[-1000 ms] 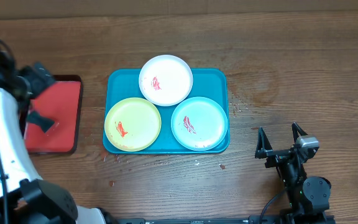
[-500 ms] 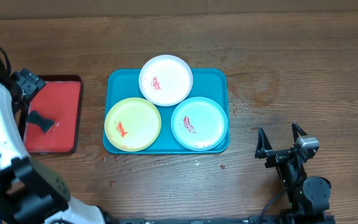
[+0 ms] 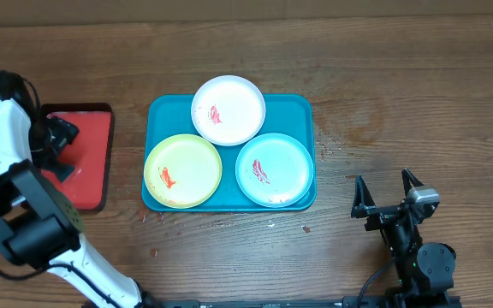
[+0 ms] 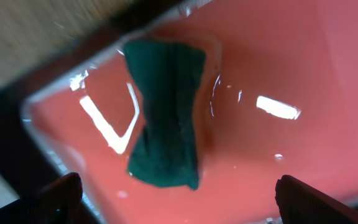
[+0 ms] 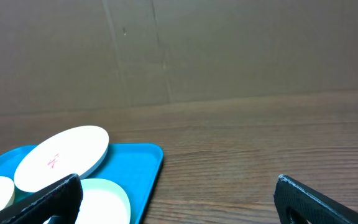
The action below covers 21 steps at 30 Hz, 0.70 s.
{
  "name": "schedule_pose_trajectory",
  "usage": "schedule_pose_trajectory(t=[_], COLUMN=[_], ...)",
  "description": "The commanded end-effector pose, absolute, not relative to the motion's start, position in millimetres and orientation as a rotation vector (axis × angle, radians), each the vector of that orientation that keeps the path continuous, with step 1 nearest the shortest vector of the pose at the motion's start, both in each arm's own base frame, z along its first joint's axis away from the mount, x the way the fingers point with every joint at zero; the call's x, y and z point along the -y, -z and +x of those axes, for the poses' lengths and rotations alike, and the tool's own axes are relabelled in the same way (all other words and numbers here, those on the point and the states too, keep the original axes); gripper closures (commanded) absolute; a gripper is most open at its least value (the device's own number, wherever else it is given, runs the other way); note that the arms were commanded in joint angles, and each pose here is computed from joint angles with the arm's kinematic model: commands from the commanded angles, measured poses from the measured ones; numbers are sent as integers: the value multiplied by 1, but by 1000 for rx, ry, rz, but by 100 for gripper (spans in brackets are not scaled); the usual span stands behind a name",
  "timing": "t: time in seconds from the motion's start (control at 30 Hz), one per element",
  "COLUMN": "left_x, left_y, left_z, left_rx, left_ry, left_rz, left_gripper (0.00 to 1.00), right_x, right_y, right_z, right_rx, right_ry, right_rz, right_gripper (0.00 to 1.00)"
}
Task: Clean dirty plates on tray and stack at the side
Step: 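Move the left gripper over the red basin and grasp the sponge, then dip and rub the sponge in the basin water with the left gripper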
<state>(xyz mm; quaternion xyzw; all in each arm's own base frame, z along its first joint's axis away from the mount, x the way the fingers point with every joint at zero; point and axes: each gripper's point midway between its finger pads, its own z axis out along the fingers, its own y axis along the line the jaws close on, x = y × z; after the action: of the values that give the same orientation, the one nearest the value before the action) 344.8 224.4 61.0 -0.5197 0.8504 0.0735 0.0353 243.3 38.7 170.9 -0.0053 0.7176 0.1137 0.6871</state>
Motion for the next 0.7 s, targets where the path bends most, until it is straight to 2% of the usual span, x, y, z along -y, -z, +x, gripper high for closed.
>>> schedule_pose_trajectory(t=[0.0, 0.3, 0.5, 0.6, 0.63, 0.67], left_x=[-213, -218, -219, -218, -218, -218], left_y=[-30, -2, -2, -2, -2, -2], left_z=[349, 340, 341, 340, 340, 339], left_rx=[-2689, -2775, -2854, -2862, -2864, -2867], left_ry=[-139, -198, -193, -192, -192, -191], left_rz=[-1617, -1595, -1458, -1447, -1449, -1449], left_gripper=[0, 2, 28, 53, 63, 78], right_x=[-38, -38, -38, -38, -38, -38], right_y=[-170, -170, -170, -170, -170, -170], right_z=[244, 244, 244, 244, 244, 244], right_rx=[-1600, -1600, -1600, -1600, -1600, -1600], right_ry=[-251, -251, -251, -250, -251, -251], right_rz=[-8, -8, -8, -8, -8, -8], right_gripper=[0, 0, 0, 0, 0, 0])
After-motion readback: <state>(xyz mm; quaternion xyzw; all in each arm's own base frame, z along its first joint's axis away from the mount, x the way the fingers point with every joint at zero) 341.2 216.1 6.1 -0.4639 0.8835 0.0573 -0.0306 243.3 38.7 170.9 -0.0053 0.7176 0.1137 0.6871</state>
